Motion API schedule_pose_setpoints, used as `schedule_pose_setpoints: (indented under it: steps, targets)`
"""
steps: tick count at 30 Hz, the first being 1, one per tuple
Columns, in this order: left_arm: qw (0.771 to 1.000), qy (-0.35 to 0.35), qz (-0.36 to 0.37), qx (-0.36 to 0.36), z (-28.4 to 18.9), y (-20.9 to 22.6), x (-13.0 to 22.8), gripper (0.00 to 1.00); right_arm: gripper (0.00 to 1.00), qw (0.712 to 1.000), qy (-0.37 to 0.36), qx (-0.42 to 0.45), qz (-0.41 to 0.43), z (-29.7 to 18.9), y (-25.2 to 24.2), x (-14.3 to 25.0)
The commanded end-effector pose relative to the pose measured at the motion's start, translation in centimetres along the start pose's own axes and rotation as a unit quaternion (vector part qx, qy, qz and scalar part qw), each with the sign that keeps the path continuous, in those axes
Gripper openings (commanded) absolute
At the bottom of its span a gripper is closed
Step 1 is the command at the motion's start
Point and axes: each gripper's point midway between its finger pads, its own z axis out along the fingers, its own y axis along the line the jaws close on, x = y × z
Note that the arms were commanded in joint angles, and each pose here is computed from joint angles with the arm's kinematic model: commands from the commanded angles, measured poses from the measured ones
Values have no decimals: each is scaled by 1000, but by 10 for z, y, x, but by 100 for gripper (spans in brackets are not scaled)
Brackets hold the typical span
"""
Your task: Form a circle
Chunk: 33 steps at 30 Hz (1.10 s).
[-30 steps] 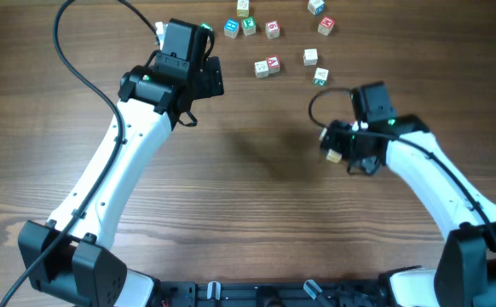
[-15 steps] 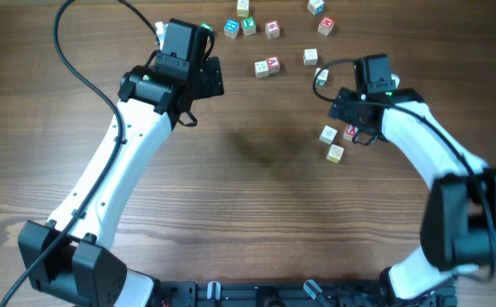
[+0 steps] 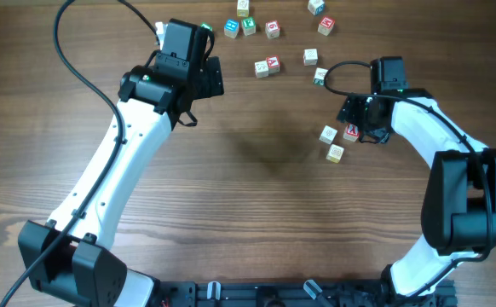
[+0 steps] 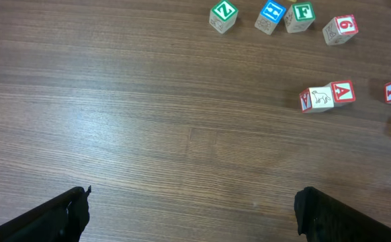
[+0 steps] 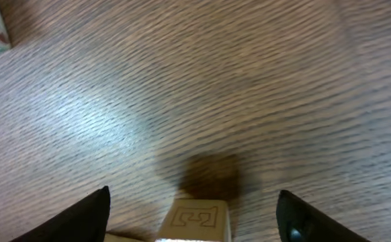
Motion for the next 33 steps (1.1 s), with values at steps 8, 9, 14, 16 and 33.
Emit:
schedule_pose_setpoints:
  steps: [8, 9, 14, 16, 33]
  targets:
    - [1000, 1, -6, -3, 2, 2, 0, 100, 55, 999, 12, -8, -45, -1, 5, 3]
    - [1000, 1, -6, -3, 2, 2, 0, 100, 52, 999, 13, -7, -45, -1, 4, 4]
    - [1000, 1, -6, -2, 2, 2, 0, 100, 44, 999, 21, -3, -45, -1, 2, 8]
    - [1000, 1, -6, -3, 2, 2, 0, 100, 41, 999, 22, -2, -44, -1, 2, 9]
    - [1000, 1, -6, -3, 2, 2, 0, 100, 28, 995, 57, 22, 74, -2, -8, 26]
